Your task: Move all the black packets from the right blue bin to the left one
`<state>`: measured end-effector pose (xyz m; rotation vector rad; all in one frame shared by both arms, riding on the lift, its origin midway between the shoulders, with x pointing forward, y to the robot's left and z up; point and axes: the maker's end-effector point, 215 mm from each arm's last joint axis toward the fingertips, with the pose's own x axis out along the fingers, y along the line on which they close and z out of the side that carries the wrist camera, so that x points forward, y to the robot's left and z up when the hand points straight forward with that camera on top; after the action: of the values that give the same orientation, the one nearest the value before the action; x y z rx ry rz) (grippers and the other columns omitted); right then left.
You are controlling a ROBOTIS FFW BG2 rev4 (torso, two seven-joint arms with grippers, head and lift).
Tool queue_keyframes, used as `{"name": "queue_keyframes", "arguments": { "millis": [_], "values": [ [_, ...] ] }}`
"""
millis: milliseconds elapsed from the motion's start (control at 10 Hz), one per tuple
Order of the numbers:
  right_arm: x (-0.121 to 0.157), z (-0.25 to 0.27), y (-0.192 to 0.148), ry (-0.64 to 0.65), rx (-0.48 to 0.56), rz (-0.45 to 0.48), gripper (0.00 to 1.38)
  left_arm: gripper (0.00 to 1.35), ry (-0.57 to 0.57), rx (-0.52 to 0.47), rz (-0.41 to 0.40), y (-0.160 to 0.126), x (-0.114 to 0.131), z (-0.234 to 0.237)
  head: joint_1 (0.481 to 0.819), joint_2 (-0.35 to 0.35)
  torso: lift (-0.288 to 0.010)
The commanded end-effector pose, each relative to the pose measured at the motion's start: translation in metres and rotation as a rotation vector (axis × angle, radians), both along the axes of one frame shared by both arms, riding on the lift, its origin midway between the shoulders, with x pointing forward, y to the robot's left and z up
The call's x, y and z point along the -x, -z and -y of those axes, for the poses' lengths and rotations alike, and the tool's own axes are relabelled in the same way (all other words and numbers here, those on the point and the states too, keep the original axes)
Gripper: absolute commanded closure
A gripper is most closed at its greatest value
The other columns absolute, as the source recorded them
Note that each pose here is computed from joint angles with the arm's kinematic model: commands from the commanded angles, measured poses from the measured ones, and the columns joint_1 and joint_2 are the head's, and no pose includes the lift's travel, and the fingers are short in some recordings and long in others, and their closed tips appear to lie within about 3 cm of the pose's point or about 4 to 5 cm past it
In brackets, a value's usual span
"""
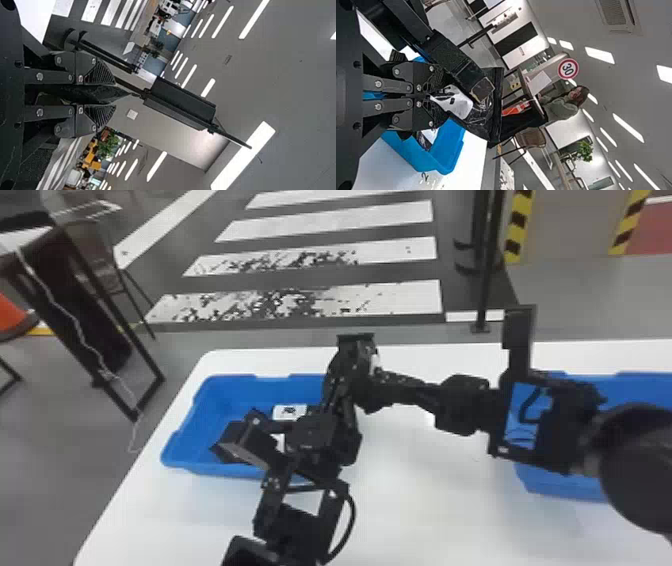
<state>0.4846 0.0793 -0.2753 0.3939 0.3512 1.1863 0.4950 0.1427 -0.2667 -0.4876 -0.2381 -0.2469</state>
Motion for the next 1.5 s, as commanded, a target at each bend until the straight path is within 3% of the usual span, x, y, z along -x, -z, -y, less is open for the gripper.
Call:
{"name": "queue_keyframes", "arguments": {
  "millis": [0,100,200,300,400,500,600,700,800,900,1000,1200,1400],
  "values": [
    [-0.002,-0.001,-0.002,0.003,0.0,0.012,1.2,1.21,-0.062,-0.074,0.077,-0.018,0.003,-0.016,0.688,0.247,-0.168],
    [-0.01,0.001,-0.007,-0.012,0.043,0.081,1.03,1.21,-0.083,-0.094,0.11,-0.028,0.003,-0.021,0.683,0.253,-0.168],
    [-0.016,0.002,-0.025,-0.025,0.052,0.169,0.57,1.21,-0.105,-0.114,0.116,-0.028,-0.003,-0.032,0.67,0.266,-0.168],
    [-0.016,0.003,-0.033,-0.023,0.035,0.192,0.15,1.21,-0.157,-0.159,0.126,-0.028,-0.012,-0.057,0.653,0.271,-0.168],
    [-0.017,0.007,-0.03,-0.015,0.026,0.181,0.05,1.21,-0.237,-0.208,0.12,-0.021,-0.022,-0.092,0.643,0.275,-0.168],
    [-0.019,0.014,-0.025,-0.004,0.025,0.171,0.07,1.21,-0.357,-0.323,0.109,-0.01,-0.03,-0.137,0.628,0.296,-0.168],
    [-0.024,0.024,-0.024,0.013,0.022,0.168,0.06,1.21,-0.408,-0.453,0.084,0.007,-0.048,-0.162,0.622,0.331,-0.168],
    [-0.027,0.031,-0.027,0.026,0.021,0.185,0.06,1.21,-0.442,-0.514,0.065,0.014,-0.052,-0.173,0.621,0.35,-0.168],
    [-0.034,0.045,-0.03,0.062,0.016,0.196,0.06,0.89,-0.449,-0.458,0.038,0.022,-0.05,-0.18,0.621,0.35,-0.168],
    [-0.041,0.06,-0.03,0.105,0.01,0.196,0.07,0.36,-0.458,-0.364,0.044,0.022,-0.04,-0.183,0.621,0.35,-0.168],
    [-0.048,0.073,-0.024,0.139,0.018,0.189,0.08,0.08,-0.448,-0.311,0.022,0.031,-0.038,-0.18,0.622,0.35,-0.168],
    [-0.05,0.102,-0.026,0.228,0.02,0.212,0.08,0.13,-0.404,-0.225,0.037,0.033,-0.027,-0.163,0.638,0.319,-0.168],
    [-0.046,0.143,-0.028,0.358,0.014,0.242,0.08,0.13,-0.388,-0.144,0.128,-0.001,-0.002,-0.145,0.646,0.283,-0.168]
  ]
}}
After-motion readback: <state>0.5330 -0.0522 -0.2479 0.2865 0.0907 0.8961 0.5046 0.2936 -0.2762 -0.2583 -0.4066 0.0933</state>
